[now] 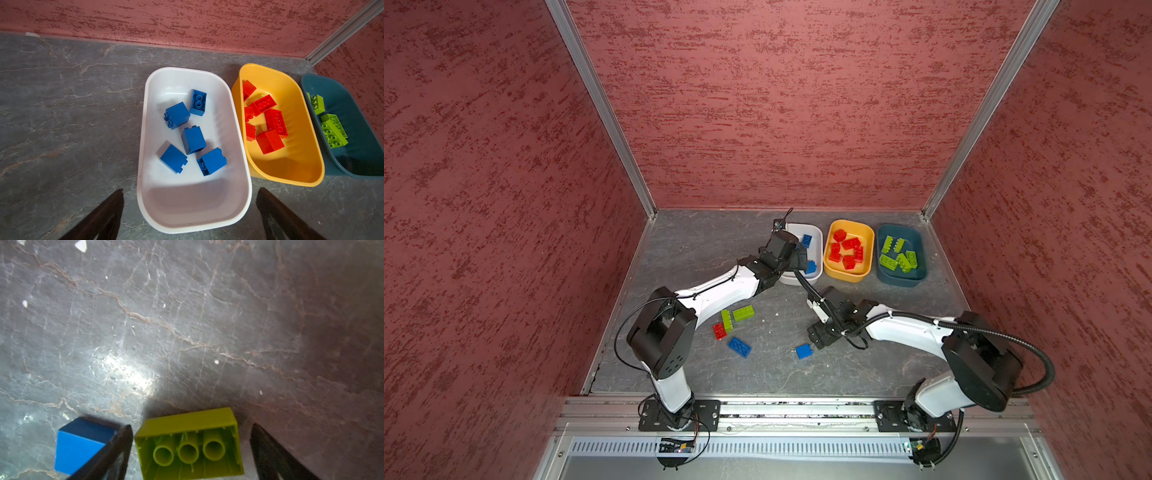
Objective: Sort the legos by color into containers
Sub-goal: 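Carry the lime-green brick with right gripper into the teal bin and release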
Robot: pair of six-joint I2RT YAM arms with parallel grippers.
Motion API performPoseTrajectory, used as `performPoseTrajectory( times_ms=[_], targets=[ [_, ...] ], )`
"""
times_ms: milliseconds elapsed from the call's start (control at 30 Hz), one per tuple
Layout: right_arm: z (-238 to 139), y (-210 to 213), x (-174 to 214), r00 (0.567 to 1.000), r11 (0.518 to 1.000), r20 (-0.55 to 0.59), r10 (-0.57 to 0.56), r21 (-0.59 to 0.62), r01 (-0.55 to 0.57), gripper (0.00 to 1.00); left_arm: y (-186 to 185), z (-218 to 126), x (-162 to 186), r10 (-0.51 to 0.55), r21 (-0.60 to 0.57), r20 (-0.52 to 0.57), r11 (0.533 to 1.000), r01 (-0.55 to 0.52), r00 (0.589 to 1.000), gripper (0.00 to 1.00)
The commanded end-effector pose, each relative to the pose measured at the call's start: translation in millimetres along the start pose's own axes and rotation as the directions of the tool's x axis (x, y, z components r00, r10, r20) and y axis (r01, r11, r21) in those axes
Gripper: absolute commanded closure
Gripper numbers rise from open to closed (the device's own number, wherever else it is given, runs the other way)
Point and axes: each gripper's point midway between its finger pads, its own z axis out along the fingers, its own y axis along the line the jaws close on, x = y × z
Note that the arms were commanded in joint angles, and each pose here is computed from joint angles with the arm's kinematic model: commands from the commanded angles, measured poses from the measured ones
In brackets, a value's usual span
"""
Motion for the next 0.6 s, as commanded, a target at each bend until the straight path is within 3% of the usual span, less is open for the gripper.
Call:
performPoseTrajectory(
  times_ms=[0, 167, 333, 433, 567],
  targets=[
    [-3.2, -3.7, -6.8, 1.000, 0.999, 0.004, -0.006, 0.048, 0.006, 0.22, 22.0, -11.2, -8.0, -0.040, -0.086, 0.040, 0.995, 0.044, 0.998, 0.00],
    [-1.1, -9.9, -5.2, 0.999, 0.996, 0.008, 0.033, 0.081, -0.033, 0.31, 31.1, -14.5, -9.7, -0.075, -0.078, 0.053, 0.994, 0.079, 0.996, 0.01],
    [-16.2, -29.4, -23.0, 0.986, 0.983, 0.105, 0.129, 0.117, -0.141, 0.39, 22.6, -11.0, -3.2, -0.063, -0.009, 0.013, 0.998, 0.063, 0.998, 0.01],
    [-36.4, -50.6, -36.5, 0.949, 0.961, 0.214, 0.232, 0.101, -0.258, 0.43, 13.4, -10.1, -2.3, -0.072, 0.055, 0.008, 0.996, 0.072, 0.997, 0.01],
    [-62.0, -82.3, -47.2, 0.866, 0.916, 0.334, 0.372, 0.021, -0.402, 0.45, -8.0, -8.3, -0.3, -0.030, 0.166, -0.012, 0.986, 0.032, 0.999, 0.01]
  ],
)
